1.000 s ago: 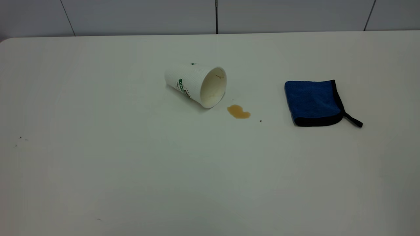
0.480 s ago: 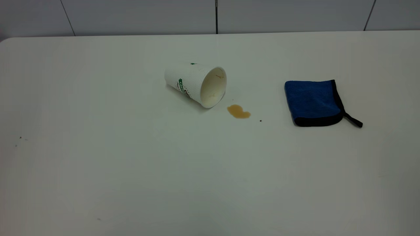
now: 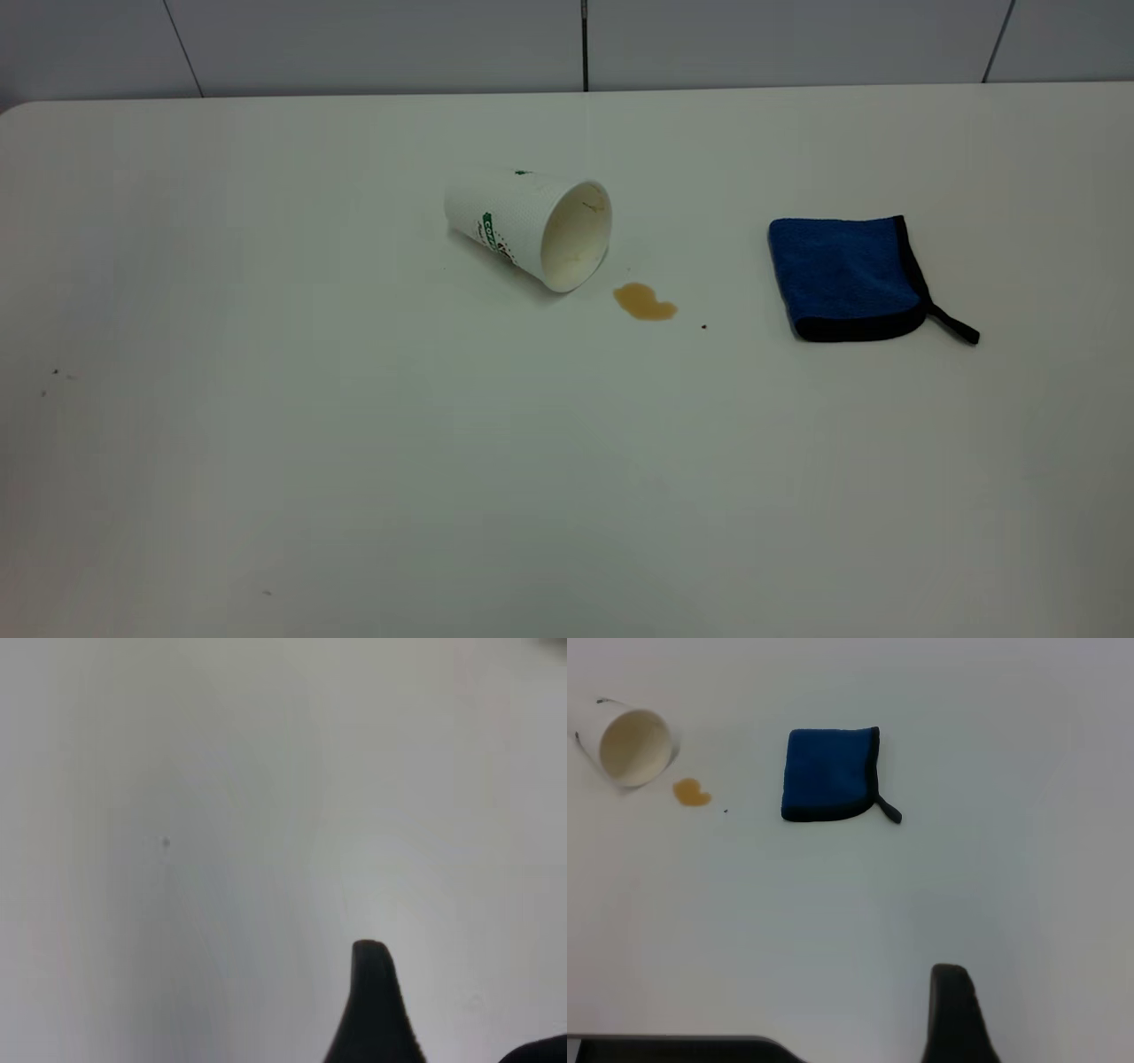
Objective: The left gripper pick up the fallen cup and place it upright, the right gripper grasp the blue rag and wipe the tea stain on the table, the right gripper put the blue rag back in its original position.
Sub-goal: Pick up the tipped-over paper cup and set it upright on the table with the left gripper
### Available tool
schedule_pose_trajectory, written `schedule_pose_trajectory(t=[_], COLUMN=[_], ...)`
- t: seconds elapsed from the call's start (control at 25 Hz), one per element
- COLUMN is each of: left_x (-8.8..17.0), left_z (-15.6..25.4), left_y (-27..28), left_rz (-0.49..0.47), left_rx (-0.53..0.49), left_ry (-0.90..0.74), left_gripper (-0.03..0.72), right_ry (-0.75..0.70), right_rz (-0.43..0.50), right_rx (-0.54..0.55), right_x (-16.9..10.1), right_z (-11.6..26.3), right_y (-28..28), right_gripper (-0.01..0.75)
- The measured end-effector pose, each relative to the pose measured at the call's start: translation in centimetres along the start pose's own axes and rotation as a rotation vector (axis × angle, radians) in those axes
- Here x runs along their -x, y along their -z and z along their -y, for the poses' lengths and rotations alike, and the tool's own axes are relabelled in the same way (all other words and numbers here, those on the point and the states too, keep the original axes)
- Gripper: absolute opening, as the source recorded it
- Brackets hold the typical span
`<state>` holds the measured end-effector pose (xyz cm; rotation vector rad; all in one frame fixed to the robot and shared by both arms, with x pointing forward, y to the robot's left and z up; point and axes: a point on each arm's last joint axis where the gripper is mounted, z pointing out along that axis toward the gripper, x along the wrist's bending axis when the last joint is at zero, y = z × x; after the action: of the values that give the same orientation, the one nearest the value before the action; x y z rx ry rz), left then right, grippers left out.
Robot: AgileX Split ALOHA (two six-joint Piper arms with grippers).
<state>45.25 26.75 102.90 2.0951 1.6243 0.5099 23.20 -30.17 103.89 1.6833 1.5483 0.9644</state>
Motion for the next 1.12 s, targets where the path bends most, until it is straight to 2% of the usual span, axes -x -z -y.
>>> schedule_pose_trajectory(t=[0.24,0.4,0.56,0.64,0.88,1.12], left_x=[5.3,9.8,13.2,14.6,19.1,23.0], left_z=[-4.8,-7.2,-9.1,-9.7,-10.8,-10.3], left_y=[-5.9,-10.8,-15.0,-17.0,-21.4,-25.1], left_rz=[0.108,0.122,0.056,-0.009,-0.178,-0.211], left_rx=[-0.075,-0.136,-0.165,-0.184,-0.146,-0.084], left_ry=[-0.109,-0.200,-0.276,-0.319,-0.396,-0.457], left_gripper=[0.589,0.589,0.589,0.589,0.589,0.588], right_ry=[0.000,0.000,0.000,0.000,0.000,0.000], right_rz=[0.000,0.000,0.000,0.000,0.000,0.000], right_rx=[0.000,0.000,0.000,0.000,0.000,0.000], right_x=[0.0,0.0,0.0,0.0,0.0,0.0], right_z=[0.0,0.0,0.0,0.0,0.0,0.0], right_y=[0.0,0.0,0.0,0.0,0.0,0.0], right_gripper=[0.532,0.532,0.532,0.532,0.532,0.532])
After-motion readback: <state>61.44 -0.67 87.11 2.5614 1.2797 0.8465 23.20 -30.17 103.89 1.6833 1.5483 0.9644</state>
